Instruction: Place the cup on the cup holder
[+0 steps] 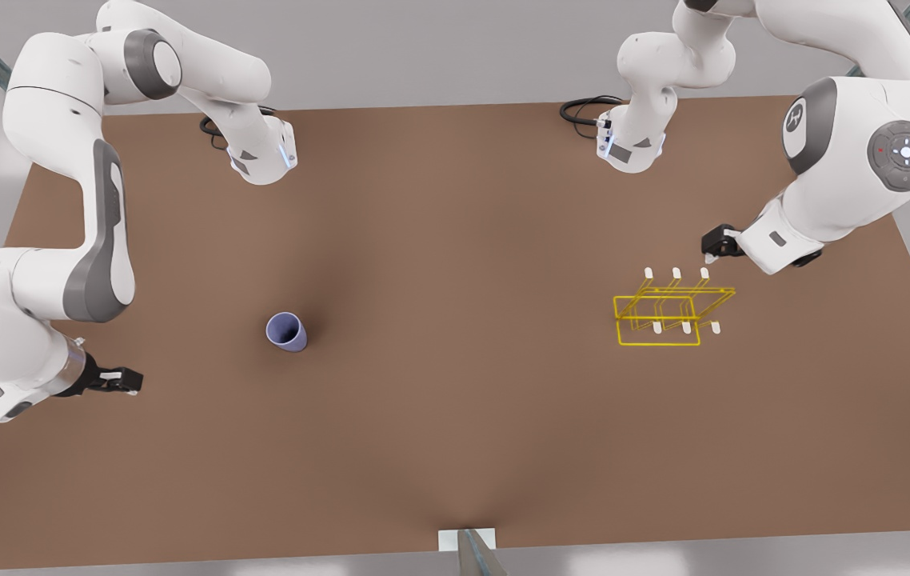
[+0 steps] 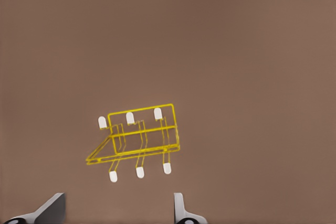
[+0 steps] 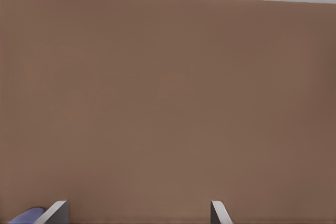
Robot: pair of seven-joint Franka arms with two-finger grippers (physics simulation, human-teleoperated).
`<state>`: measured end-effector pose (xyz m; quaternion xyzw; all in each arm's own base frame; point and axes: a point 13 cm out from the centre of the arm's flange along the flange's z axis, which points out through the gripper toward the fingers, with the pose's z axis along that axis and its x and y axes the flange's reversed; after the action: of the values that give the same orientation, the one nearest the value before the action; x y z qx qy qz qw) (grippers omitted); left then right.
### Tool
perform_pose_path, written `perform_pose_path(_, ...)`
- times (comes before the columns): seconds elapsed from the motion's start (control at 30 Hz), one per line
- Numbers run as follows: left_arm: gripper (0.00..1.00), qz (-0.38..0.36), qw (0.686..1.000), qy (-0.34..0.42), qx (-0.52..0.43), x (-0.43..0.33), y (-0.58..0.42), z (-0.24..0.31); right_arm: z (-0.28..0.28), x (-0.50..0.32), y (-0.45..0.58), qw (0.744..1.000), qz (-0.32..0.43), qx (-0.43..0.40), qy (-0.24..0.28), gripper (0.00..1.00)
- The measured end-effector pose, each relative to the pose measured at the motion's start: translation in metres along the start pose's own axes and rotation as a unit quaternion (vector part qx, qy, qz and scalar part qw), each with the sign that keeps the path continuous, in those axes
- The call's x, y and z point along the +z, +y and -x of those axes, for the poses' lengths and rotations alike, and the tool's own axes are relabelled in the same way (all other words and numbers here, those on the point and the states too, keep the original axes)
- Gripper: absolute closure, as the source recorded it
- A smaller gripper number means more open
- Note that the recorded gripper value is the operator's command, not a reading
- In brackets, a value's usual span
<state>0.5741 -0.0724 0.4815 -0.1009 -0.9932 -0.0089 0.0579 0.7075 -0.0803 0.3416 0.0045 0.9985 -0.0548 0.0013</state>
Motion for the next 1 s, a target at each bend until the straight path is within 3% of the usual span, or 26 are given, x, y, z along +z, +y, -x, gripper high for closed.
perform_pose_path(0.07, 0.00, 0.000, 1.000, -0.002, 0.002, 0.000, 0.000, 0.001, -0.005, 0.005, 0.011, 1.000, 0.000, -0.008, 0.013, 0.00)
perform_pose_path(0.23, 0.00, 0.001, 1.000, 0.004, 0.006, 0.010, 0.002, 0.008, -0.057, 0.078, 0.149, 0.986, 0.002, -0.103, 0.134, 0.00)
perform_pose_path(0.37, 0.00, 0.002, 1.000, 0.005, 0.013, 0.016, -0.002, 0.013, -0.161, 0.118, 0.150, 0.978, 0.002, -0.108, 0.178, 0.00)
perform_pose_path(0.43, 0.00, 0.002, 1.000, 0.005, 0.014, 0.017, -0.002, 0.014, -0.195, 0.128, 0.157, 0.981, -0.003, -0.114, 0.155, 0.00)
perform_pose_path(0.63, 0.00, 0.002, 1.000, 0.005, 0.018, 0.019, -0.002, 0.016, -0.174, 0.132, 0.252, 0.986, 0.033, -0.156, 0.040, 0.00)
perform_pose_path(1.0, 0.00, 0.002, 1.000, 0.005, 0.022, 0.020, -0.003, 0.017, -0.193, 0.181, 0.288, 0.990, 0.077, -0.113, -0.019, 0.00)
